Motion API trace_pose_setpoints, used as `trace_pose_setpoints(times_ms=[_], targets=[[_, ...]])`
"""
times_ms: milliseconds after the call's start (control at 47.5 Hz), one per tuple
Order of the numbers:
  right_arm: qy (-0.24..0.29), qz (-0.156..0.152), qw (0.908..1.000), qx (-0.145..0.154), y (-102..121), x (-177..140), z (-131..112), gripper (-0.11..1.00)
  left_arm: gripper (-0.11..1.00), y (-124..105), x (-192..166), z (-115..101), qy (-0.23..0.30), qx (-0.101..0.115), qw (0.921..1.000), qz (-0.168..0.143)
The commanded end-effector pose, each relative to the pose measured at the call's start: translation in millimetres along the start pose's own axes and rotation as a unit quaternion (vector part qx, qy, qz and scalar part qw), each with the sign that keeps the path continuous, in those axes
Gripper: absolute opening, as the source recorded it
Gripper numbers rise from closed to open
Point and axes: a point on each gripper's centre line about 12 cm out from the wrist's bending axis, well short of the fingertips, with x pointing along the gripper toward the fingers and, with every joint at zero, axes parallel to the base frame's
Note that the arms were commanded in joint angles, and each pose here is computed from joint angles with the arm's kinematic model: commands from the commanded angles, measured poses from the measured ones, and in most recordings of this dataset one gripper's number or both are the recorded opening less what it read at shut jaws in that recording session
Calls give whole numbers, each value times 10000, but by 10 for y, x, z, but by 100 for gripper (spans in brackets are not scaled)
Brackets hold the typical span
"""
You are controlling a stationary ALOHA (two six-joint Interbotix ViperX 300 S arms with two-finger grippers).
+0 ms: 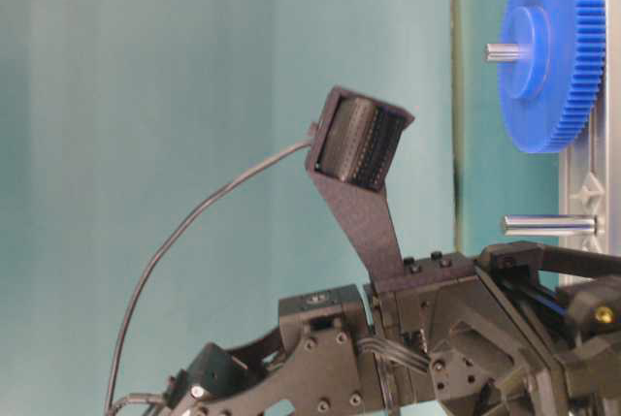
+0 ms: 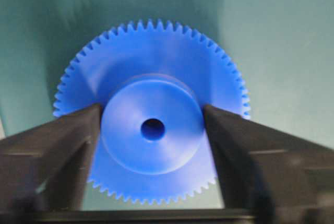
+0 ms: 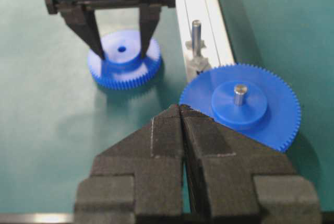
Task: Find the location of the shaft and insert the small gear.
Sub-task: 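Lift the small blue gear and carry it toward the empty shaft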
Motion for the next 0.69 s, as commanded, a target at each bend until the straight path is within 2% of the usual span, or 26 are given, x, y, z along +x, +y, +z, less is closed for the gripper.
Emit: trace_pose_setpoints(times_ms=[0,442,673], targets=[[-54,-1,10000,56,2,5,44,2,63,-4,8,-36,138,13,9999,9],[-92,4,9999,56,4,-6,59,2,63,0,-19,-31,129,92,9999,23],[-92,4,9999,56,4,-6,59,2,63,-1,-143,37,-55,90,9999,18]])
